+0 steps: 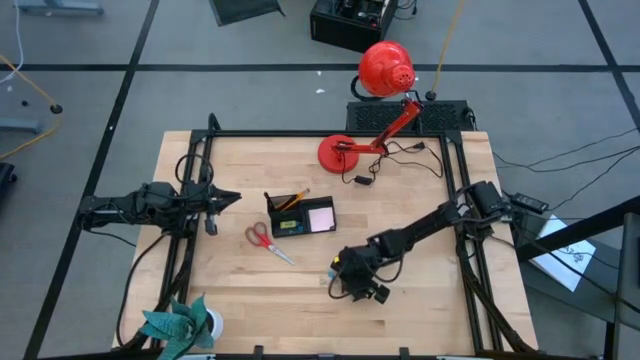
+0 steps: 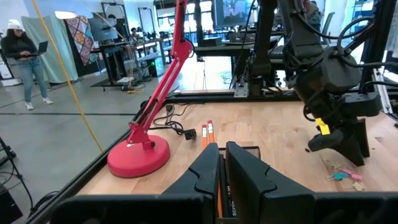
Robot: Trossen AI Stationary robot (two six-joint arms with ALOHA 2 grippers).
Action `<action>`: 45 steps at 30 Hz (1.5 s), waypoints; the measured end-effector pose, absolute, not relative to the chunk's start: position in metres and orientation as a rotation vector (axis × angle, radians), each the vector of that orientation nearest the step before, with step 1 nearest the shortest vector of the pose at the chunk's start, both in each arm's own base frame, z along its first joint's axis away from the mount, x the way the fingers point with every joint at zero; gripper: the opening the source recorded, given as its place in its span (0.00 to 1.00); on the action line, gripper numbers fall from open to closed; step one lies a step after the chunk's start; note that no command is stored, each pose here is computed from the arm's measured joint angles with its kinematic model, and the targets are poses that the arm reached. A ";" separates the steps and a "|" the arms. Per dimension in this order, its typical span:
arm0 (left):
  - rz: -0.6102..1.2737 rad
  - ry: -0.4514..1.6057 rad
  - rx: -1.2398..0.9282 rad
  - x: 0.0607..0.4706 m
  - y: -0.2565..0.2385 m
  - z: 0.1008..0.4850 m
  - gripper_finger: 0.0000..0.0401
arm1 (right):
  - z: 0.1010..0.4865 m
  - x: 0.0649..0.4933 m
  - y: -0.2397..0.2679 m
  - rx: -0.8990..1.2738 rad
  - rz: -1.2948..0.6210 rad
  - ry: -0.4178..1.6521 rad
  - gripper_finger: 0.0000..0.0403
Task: Pick and place office supplies into organizer
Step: Put the pink binder clip into the mesh desk organizer
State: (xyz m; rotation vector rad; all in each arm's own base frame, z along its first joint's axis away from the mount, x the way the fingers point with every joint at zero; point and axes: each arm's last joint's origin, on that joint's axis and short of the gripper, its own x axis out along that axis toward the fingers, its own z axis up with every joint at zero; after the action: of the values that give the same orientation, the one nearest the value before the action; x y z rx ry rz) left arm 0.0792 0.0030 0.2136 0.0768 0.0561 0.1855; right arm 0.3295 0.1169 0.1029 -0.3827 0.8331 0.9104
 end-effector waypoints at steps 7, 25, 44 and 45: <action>0.185 0.057 0.076 0.079 0.003 0.213 0.09 | 0.100 0.324 0.113 -0.372 0.916 0.908 0.44; 0.186 0.058 0.073 0.079 0.003 0.213 0.09 | 0.100 0.325 0.113 -0.390 0.927 0.885 0.15; 0.186 0.058 0.068 0.079 0.003 0.213 0.09 | 0.138 0.332 0.113 -0.455 0.791 0.705 0.13; 0.186 0.058 0.068 0.079 0.003 0.213 0.09 | 0.141 0.332 0.113 -0.462 0.777 0.696 0.13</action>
State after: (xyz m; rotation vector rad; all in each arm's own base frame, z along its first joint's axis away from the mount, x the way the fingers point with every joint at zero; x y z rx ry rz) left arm 0.0792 0.0030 0.2133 0.0684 0.0581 0.1860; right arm 0.3321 0.1130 0.1406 -0.4620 0.6957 0.7770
